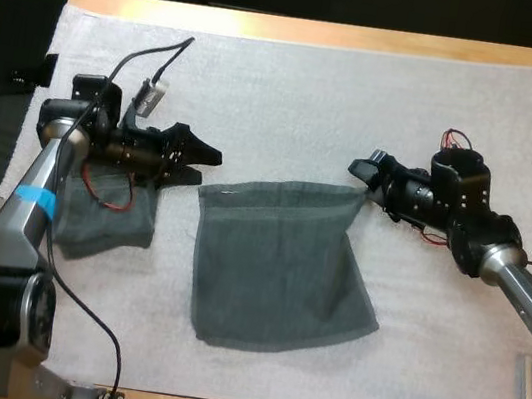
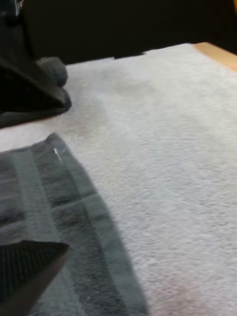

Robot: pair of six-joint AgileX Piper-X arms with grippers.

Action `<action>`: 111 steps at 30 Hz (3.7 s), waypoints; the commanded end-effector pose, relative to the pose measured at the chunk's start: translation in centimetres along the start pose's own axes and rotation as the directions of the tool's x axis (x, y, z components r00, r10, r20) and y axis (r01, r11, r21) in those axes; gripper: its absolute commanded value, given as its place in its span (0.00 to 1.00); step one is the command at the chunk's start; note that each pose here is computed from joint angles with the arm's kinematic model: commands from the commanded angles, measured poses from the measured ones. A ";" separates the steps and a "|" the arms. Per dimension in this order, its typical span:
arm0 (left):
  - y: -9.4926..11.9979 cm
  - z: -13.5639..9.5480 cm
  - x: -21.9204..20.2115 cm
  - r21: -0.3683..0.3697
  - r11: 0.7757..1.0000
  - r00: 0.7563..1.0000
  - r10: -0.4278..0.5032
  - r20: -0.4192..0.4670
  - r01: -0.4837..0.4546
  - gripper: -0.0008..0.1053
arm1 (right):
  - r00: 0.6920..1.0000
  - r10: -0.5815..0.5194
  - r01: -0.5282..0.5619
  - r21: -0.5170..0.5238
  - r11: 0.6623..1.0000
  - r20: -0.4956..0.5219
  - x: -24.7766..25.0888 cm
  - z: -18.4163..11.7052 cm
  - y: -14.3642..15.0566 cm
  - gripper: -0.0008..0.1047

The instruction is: Pick towel from pile, fold and stack

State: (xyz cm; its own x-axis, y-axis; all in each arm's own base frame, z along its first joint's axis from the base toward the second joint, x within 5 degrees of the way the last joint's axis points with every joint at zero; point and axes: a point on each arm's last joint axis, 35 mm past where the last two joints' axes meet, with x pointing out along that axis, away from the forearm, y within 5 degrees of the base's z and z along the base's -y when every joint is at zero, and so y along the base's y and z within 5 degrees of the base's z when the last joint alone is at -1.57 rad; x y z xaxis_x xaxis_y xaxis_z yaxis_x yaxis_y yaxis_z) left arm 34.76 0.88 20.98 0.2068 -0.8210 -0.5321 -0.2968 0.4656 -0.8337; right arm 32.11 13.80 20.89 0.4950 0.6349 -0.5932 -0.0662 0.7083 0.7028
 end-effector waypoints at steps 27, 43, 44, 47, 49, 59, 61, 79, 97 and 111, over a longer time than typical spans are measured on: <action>-7.8 -12.9 -6.3 0.371 0.868 0.943 0.321 0.087 -0.330 0.58 | 0.905 -0.302 0.178 -0.378 0.908 -0.300 -9.7 -5.0 1.0 0.54; -9.1 -22.4 -6.4 0.507 0.745 0.888 0.450 0.096 -0.433 0.58 | 0.882 -0.327 0.163 -0.430 0.888 -0.340 -16.5 -7.9 2.6 0.54; -8.9 -22.9 -6.5 0.508 0.746 0.889 0.447 0.098 -0.431 0.58 | 0.884 -0.325 0.162 -0.431 0.888 -0.336 -16.8 -8.1 2.7 0.54; -8.4 -23.9 -6.9 0.505 0.757 0.900 0.424 0.102 -0.414 0.58 | 0.893 -0.316 0.157 -0.437 0.886 -0.319 -17.5 -8.3 2.9 0.54; -8.4 -24.7 -7.4 0.512 0.770 0.916 0.388 0.097 -0.381 0.58 | 0.897 -0.305 0.147 -0.436 0.888 -0.318 -17.6 -8.6 2.7 0.54; -8.7 -26.1 -8.1 0.543 0.797 0.957 0.286 0.048 -0.265 0.58 | 0.905 -0.282 0.138 -0.407 0.903 -0.319 -14.4 -10.5 -0.7 0.53; -8.8 -26.2 -8.1 0.544 0.804 0.963 0.268 0.029 -0.240 0.58 | 0.910 -0.275 0.150 -0.374 0.915 -0.310 -13.8 -10.8 -1.4 0.51; -8.8 -26.2 -8.1 0.545 0.812 0.969 0.246 0.005 -0.208 0.58 | 0.966 -0.140 0.134 -0.041 0.990 -0.218 -9.8 -14.3 -6.5 0.49; -8.8 -26.2 -8.1 0.545 0.812 0.969 0.246 0.005 -0.208 0.58 | 0.938 -0.141 0.168 0.057 0.984 -0.317 -6.6 -15.0 -8.8 0.49; -8.8 -26.2 -8.1 0.551 0.808 0.969 0.246 0.005 -0.208 0.58 | 0.928 -0.072 0.126 0.128 0.984 -0.365 -5.2 -15.2 -9.2 0.49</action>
State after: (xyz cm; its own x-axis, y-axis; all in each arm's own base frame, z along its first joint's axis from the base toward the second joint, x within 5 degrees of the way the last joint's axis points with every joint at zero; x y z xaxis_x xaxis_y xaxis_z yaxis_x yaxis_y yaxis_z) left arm 11.40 -5.26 36.44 0.1363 -0.6741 -0.7259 0.2211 0.7350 -0.6410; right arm 17.26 8.63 11.93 0.1808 0.6508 -0.7374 0.0894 0.7357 0.6713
